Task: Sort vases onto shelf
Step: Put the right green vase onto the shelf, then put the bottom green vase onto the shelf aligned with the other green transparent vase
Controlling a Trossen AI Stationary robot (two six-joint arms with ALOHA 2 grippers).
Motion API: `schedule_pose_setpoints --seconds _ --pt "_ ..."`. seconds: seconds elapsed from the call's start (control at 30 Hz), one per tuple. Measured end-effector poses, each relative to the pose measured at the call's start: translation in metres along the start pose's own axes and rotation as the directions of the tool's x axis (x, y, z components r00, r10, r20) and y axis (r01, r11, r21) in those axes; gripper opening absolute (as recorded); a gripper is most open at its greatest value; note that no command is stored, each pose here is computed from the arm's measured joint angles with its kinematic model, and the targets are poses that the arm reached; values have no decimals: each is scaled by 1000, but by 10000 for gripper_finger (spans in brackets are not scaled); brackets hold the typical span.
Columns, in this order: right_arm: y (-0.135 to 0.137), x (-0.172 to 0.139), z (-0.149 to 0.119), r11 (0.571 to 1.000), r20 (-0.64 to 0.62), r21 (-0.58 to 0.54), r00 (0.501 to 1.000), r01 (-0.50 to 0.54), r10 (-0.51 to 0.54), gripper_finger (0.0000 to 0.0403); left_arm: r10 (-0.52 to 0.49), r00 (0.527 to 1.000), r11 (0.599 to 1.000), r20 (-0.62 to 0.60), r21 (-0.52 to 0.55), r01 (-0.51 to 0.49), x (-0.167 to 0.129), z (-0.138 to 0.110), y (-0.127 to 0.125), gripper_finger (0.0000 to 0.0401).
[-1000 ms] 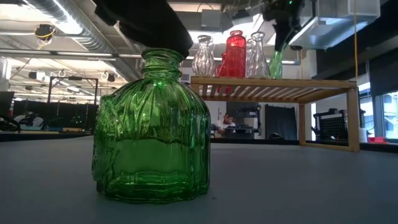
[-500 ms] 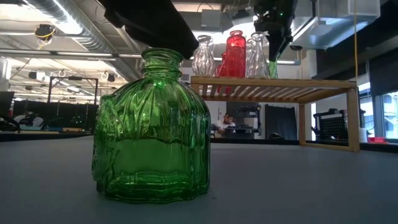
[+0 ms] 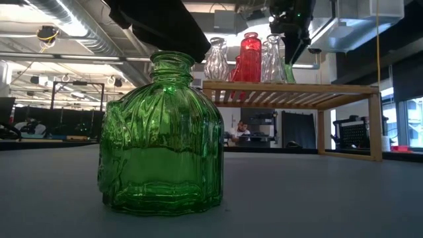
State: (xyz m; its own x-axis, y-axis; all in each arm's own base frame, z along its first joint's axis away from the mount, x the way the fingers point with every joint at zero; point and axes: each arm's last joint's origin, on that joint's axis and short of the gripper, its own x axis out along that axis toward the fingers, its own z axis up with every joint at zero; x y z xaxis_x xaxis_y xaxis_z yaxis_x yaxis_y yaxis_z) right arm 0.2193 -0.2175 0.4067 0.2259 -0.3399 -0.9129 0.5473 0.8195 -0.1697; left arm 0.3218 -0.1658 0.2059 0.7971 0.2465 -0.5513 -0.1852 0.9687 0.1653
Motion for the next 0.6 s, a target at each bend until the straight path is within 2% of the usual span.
schedule_pose_setpoints --seconds 0.3,0.6 --pt "0 -3 -1 1000 -6 0 1000 8 -8 224 0 1000 1000 0 5 0 0 0 0 248" --pt "1 -46 -17 996 113 91 994 0 -10 225 1 1000 1000 0 8 -1 0 0 0 248"
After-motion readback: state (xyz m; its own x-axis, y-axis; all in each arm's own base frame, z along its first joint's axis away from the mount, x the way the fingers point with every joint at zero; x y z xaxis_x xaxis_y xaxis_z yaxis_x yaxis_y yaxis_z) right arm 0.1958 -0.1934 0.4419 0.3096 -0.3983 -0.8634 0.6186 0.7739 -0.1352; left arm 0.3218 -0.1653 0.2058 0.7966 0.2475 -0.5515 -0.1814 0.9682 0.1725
